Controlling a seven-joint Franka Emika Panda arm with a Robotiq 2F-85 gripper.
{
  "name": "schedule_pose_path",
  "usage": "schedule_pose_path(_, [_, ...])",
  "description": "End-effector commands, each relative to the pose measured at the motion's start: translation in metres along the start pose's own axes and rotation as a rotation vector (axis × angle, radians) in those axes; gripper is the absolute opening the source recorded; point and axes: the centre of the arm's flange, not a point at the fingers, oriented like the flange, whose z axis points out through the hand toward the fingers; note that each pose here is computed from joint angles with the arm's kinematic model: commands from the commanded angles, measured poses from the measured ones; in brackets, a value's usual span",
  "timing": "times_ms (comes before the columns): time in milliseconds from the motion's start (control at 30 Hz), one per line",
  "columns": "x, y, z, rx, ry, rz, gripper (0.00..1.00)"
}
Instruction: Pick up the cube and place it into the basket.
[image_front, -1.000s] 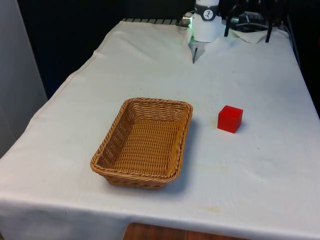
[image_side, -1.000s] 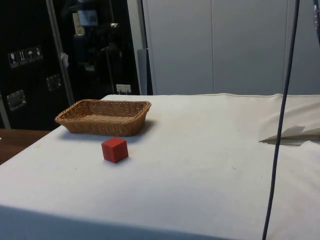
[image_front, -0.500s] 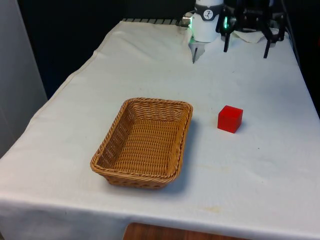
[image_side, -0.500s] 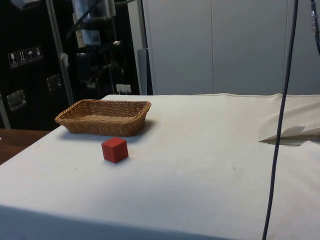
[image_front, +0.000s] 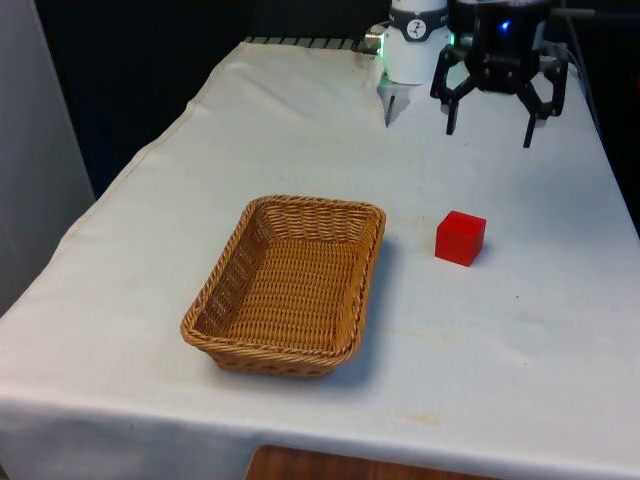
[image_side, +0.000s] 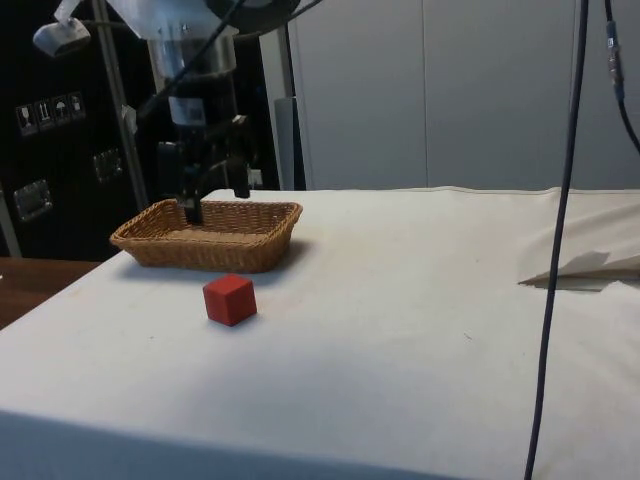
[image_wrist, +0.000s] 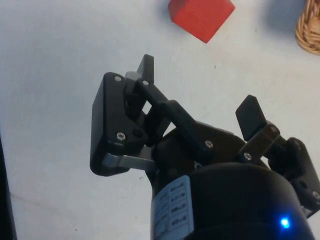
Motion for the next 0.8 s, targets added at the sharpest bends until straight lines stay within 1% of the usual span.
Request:
schedule_pose_path(0, [0.0, 0.0, 0.006, 0.011, 0.001, 0.009, 1.0])
schedule_pose_path(33, [0.0, 0.0, 0.003, 0.0, -0.002, 0.001, 1.0])
schedule_pose_path(67, [0.0, -0.001, 0.008, 0.012, 0.0, 0.009, 1.0])
schedule_pose_path(333, [0.0, -0.001, 0.029, 0.017, -0.013, 0.026, 1.0])
schedule_pose_path(367, [0.0, -0.001, 0.027, 0.005, -0.017, 0.019, 1.0])
schedule_pose_path(400, [-0.001, -0.001, 0.032, 0.018, -0.015, 0.027, 1.0])
schedule_pose_path(667, [-0.001, -0.001, 0.054, 0.034, -0.017, 0.043, 1.0])
schedule_pose_path(700, [-0.001, -0.001, 0.052, 0.023, -0.021, 0.038, 1.0])
schedule_pose_path(733, [-0.001, -0.001, 0.058, 0.037, -0.017, 0.047, 1.0])
schedule_pose_path(767, [-0.001, -0.001, 0.061, 0.04, -0.017, 0.048, 1.0])
